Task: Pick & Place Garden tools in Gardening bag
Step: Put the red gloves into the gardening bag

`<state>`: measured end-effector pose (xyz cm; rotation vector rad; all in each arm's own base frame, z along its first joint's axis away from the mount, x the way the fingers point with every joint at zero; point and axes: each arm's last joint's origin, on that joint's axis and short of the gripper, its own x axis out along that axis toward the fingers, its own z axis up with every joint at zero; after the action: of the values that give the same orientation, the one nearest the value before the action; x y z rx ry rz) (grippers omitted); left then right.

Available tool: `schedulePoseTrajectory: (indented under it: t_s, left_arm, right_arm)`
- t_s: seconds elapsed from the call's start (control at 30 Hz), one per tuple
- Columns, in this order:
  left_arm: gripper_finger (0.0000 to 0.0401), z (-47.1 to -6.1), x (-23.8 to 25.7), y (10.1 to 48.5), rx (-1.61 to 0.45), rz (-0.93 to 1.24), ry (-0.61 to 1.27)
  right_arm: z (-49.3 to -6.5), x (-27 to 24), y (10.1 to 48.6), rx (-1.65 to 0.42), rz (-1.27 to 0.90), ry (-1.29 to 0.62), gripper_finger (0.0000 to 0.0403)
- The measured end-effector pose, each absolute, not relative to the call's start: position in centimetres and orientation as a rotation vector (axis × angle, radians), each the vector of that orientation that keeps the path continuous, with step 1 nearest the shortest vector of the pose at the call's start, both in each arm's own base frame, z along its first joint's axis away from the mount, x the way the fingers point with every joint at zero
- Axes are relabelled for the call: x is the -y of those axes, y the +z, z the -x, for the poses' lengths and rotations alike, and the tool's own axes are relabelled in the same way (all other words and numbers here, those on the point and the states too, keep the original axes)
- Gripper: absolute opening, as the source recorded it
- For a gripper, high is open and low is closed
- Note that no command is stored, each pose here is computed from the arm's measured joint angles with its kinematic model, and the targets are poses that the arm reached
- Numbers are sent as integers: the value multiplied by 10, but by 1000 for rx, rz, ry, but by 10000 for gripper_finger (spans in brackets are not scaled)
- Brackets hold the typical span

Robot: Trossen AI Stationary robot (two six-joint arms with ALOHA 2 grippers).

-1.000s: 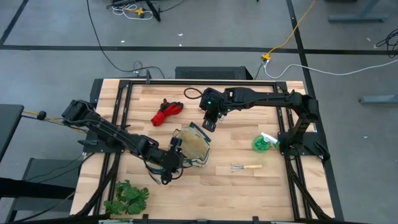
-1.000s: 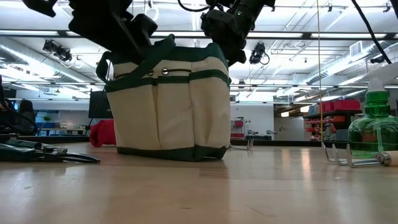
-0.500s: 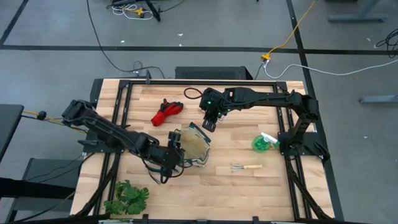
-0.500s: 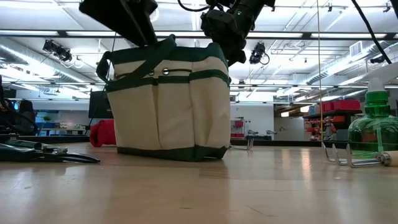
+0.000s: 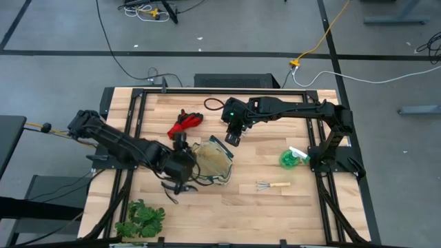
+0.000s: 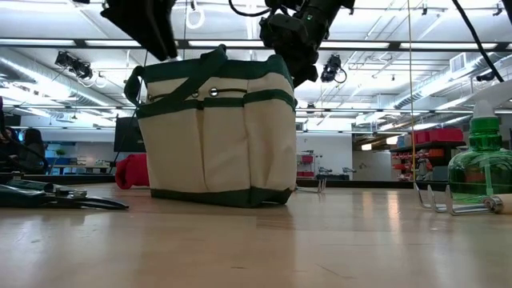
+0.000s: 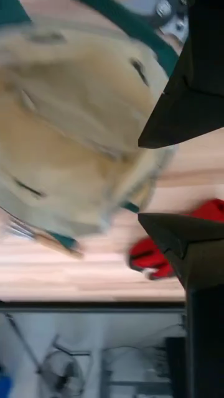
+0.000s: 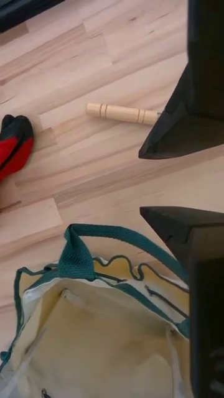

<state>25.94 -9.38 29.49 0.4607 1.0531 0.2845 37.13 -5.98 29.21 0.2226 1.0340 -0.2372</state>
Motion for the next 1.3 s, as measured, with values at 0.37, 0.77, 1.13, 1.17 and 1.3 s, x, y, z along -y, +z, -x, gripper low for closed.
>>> schedulePoseTrajectory:
  t_s: [0.37, 0.77, 1.13, 1.17, 1.3]
  left_arm:
    - [188, -224, 60, 323, -1061, -305, 435]
    - [188, -191, 15, 328, -1051, -96, 646]
    - [188, -188, -36, 294, -1158, 101, 732]
    - [188, -189, -41, 289, -1157, 123, 718]
    - [188, -190, -64, 271, -1157, 224, 666]
  right_arm:
    - [-367, 59, 290, -1085, -226, -240, 132]
    - [-366, 59, 289, -1099, -229, -243, 132]
    - [-365, 59, 289, -1112, -229, -243, 132]
    - [-365, 59, 289, -1112, -229, -243, 132]
    - [-365, 59, 289, -1112, -229, -243, 132]
